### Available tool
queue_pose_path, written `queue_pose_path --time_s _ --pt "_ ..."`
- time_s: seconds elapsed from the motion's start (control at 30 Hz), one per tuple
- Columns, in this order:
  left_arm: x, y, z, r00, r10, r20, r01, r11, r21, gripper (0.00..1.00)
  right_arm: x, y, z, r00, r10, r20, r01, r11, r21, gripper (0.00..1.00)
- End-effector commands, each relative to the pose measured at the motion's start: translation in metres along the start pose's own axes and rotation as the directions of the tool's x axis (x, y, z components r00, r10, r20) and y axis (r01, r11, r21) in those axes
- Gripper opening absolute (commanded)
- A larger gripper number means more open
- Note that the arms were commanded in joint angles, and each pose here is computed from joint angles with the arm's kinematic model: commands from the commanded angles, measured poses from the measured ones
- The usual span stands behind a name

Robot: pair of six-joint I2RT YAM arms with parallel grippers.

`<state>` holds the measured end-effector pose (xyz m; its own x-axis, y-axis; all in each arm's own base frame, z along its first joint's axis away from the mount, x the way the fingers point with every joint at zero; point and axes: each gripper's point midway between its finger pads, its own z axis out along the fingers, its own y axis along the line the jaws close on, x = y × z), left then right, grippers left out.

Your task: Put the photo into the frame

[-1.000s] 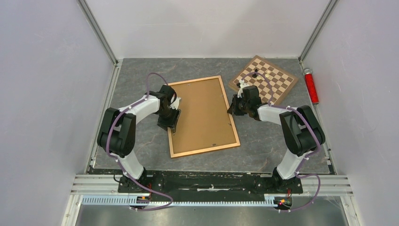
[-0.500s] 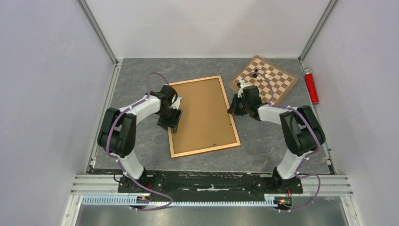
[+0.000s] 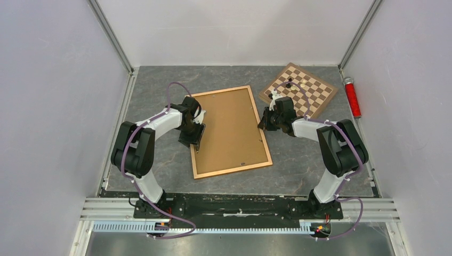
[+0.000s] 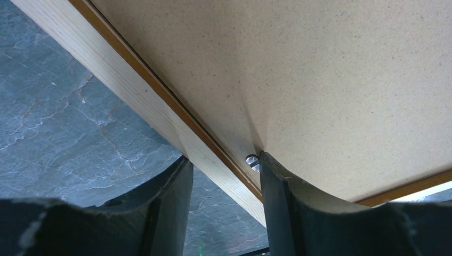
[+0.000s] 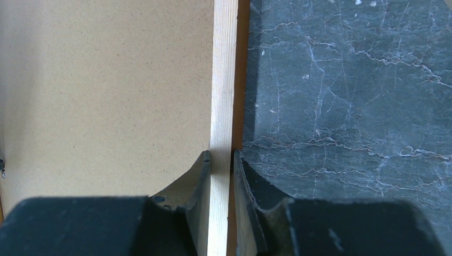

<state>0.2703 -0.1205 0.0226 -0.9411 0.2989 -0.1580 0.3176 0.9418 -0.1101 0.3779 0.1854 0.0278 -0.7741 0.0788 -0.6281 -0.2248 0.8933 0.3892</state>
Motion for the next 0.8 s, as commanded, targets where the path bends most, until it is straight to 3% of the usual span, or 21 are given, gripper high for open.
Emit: queue_pose_path --time_s 0.0,0.43,0.77 --pt "0.0 0.003 0.0 0.999 0.033 0.011 -0.033 0.999 -0.018 0.53 -0.015 -0.003 0.002 0.999 -0.01 0.039 0.009 1.0 0.006 0.0" --pt "0.007 0.001 -0.001 0.993 0.114 -0.02 -0.115 0.993 -0.024 0.49 -0.018 -0.007 0.002 0.999 -0.012 0.046 0.011 1.0 0.019 0.0" --pt "0.01 -0.01 -0.007 0.979 0.203 -0.018 -0.203 0.979 -0.017 0.52 -0.019 -0.012 0.004 0.999 -0.015 0.039 0.013 0.999 0.034 0.0"
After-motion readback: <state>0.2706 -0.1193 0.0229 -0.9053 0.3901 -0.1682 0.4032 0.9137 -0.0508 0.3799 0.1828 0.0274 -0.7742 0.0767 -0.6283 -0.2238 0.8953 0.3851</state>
